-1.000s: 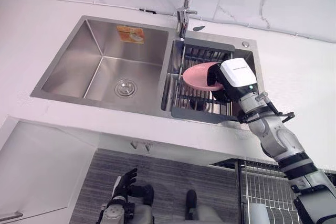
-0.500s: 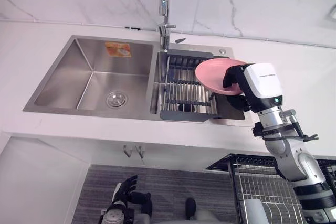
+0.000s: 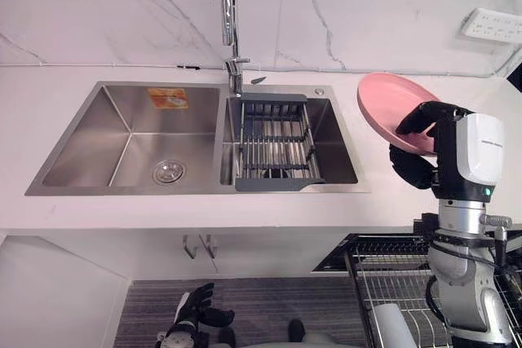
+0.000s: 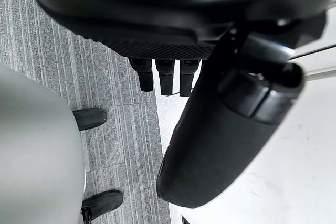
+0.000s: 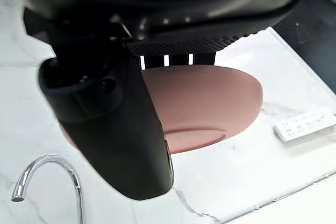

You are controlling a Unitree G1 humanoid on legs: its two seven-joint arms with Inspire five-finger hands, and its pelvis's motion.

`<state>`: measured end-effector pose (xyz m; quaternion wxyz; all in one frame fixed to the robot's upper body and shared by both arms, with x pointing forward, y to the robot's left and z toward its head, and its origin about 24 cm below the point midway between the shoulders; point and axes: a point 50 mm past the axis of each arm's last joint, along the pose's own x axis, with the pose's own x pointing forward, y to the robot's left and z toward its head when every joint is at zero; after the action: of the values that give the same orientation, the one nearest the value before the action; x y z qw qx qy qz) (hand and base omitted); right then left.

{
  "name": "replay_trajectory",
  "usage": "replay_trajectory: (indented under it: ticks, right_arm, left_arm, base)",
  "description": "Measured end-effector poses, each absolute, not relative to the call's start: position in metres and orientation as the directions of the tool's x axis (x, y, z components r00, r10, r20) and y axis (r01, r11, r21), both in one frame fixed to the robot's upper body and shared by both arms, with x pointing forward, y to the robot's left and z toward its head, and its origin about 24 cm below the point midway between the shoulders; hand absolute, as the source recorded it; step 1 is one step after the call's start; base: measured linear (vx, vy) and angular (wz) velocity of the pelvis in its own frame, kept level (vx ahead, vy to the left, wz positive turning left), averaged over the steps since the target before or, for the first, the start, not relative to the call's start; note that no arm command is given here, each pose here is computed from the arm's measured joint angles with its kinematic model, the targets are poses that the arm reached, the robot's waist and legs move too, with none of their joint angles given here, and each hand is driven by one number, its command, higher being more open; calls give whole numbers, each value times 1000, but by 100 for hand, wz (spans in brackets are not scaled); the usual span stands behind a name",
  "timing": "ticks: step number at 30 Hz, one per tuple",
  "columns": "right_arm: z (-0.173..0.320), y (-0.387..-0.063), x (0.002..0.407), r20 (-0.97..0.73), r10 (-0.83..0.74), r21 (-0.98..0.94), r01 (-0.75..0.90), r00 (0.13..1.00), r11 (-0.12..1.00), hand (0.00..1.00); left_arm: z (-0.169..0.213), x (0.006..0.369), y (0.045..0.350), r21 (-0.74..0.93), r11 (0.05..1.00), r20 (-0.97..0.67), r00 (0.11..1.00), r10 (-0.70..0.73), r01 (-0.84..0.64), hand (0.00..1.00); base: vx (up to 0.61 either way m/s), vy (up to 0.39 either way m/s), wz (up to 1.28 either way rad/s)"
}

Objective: Walk over to the sink, pick up the cup, carry it to the dishwasher, place the cup inside the dishwasher, then close the dishwasher door

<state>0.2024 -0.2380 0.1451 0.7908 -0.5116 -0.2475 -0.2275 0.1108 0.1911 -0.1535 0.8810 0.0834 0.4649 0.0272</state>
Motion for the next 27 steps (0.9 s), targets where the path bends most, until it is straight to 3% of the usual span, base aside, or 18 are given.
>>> replay_trajectory:
  ticks: [10,16,27]
  right_arm:
    - [135,-237,202,599,-165,-684,608,783,404,30]
    - [91,-253,208,406,-326,-758,514,854,401,30]
    - [62,-261,186,287,-380,-810,435,879,394,30]
  left_arm:
    - [-153,114,189,172,984,-809,575,120,37,90]
    - [-150,122,189,185,983,-793,593,140,15,90]
    - [-152,120,186,175,984,-803,582,131,21,90]
  base:
    - [2,4,-46]
    - [-79,100,-145]
    - [-22,-69,-17]
